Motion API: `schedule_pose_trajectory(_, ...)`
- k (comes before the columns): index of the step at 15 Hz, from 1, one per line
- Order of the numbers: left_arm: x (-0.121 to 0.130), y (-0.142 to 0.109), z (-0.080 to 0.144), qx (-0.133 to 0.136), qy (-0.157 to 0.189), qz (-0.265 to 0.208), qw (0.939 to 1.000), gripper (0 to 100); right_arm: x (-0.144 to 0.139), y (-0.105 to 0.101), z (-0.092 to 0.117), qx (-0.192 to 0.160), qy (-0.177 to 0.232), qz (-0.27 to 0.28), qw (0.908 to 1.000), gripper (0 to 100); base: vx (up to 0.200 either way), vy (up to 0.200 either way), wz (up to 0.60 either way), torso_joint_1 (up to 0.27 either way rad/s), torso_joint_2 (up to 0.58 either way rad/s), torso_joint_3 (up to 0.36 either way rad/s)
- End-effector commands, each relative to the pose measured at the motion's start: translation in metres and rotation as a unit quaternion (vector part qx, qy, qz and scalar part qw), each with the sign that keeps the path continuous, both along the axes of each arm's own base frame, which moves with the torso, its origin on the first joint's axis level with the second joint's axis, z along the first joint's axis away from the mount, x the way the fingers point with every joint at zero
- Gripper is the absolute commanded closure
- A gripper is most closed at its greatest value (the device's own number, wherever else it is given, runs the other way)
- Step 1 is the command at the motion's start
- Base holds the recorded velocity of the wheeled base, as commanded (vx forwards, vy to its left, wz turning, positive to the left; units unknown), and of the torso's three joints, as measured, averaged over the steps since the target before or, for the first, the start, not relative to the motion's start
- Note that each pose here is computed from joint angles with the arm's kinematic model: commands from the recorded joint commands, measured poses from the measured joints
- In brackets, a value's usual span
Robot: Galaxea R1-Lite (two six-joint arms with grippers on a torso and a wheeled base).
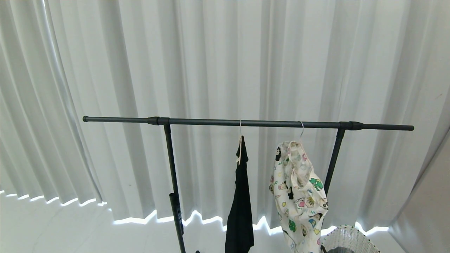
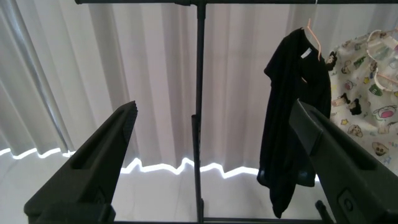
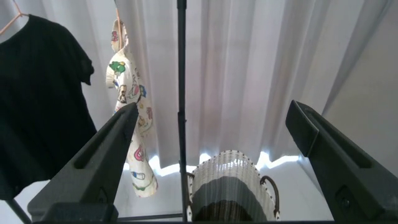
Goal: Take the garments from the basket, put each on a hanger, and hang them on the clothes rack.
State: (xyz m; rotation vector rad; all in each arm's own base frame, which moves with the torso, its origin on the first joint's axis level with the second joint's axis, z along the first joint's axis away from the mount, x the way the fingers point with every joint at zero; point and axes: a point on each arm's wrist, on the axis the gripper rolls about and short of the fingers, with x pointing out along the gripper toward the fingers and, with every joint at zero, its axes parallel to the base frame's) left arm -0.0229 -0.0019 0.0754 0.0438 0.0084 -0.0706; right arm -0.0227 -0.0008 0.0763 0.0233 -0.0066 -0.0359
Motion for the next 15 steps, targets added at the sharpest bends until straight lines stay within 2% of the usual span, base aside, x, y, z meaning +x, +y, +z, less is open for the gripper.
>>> schedule_pose_trajectory(1, 0.0000, 0.0000, 0.0000, -0.001, 0.000, 0.001, 1.0000, 0, -0.0001, 0.0000, 0.0000, 0.000, -0.001, 0.000, 1.0000, 0, 0.000, 0.000, 0.00, 0.000, 0.00, 0.000)
schedule_pose_trajectory(15, 0.0000, 0.0001, 0.0000, -0.007, 0.000, 0.004, 1.0000, 0, -0.0001, 0.0000, -0.0002, -0.005, 0.000, 0.000, 1.0000, 0, 0.000, 0.000, 0.00, 0.000, 0.00, 0.000)
